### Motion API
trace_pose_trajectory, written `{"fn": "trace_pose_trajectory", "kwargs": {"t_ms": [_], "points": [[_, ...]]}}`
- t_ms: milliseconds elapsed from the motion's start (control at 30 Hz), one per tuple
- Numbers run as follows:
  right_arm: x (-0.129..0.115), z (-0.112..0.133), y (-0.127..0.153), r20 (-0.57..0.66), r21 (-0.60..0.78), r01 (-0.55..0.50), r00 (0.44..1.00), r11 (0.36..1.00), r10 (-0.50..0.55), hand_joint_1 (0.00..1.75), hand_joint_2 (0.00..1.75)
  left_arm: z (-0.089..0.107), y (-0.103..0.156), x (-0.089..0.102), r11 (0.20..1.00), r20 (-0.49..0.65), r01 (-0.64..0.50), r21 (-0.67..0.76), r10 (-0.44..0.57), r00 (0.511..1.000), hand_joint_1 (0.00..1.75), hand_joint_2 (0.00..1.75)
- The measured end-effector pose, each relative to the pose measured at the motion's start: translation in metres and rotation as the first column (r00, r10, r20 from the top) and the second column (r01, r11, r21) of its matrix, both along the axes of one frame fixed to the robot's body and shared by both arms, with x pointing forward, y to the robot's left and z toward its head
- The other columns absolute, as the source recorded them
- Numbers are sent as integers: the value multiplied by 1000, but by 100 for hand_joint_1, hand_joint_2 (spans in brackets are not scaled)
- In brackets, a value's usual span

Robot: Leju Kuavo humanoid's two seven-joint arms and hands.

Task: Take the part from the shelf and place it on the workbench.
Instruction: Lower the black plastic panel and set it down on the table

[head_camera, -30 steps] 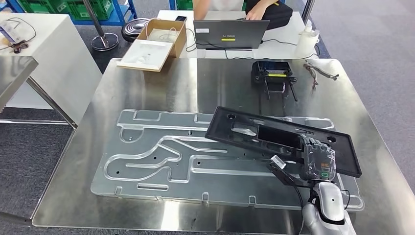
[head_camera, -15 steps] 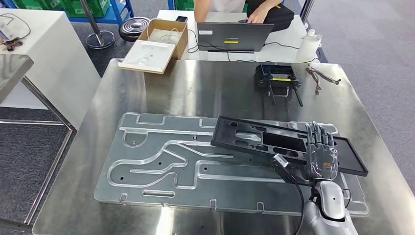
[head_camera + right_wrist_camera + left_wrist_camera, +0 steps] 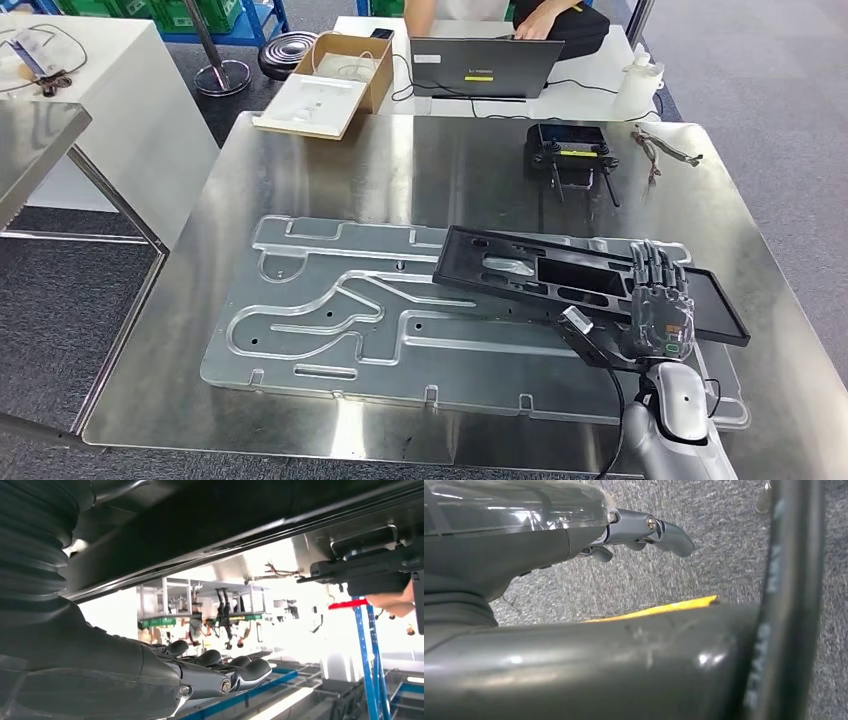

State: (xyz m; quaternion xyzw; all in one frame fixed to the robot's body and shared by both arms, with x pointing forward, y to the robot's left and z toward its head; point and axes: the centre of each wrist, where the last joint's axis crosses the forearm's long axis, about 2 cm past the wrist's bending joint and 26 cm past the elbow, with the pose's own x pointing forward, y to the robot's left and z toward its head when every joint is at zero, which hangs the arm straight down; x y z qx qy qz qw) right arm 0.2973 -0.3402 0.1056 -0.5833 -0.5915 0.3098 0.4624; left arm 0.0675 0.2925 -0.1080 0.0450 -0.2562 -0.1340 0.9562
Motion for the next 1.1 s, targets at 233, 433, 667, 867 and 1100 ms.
{"fn": "trace_pose_trajectory", "kwargs": {"t_ms": [233, 433, 667, 867, 1100], "points": [[-6, -7, 0, -19, -2, 0, 1000, 1000, 0, 0, 175, 0, 0, -1, 1000, 0, -1, -5, 1, 1000, 0, 0], [-8, -10, 0, -31, -9, -10, 999, 1000, 10, 0, 175, 0, -2, 1, 1000, 4, -4, -12, 4, 1000, 0, 0], [31, 4, 41, -14, -36, -44, 999, 998, 44, 0, 175, 39, -84, 113, 995, -15, -95, -20, 95, 995, 0, 0], [42, 3, 66, -34, -2, -94, 995, 996, 93, 0, 175, 49, -102, 130, 992, 39, -98, -74, 101, 994, 0, 0], [51, 8, 71, -30, -7, -108, 994, 994, 108, 0, 175, 51, -104, 134, 993, 53, -85, -78, 90, 995, 0, 0]]}}
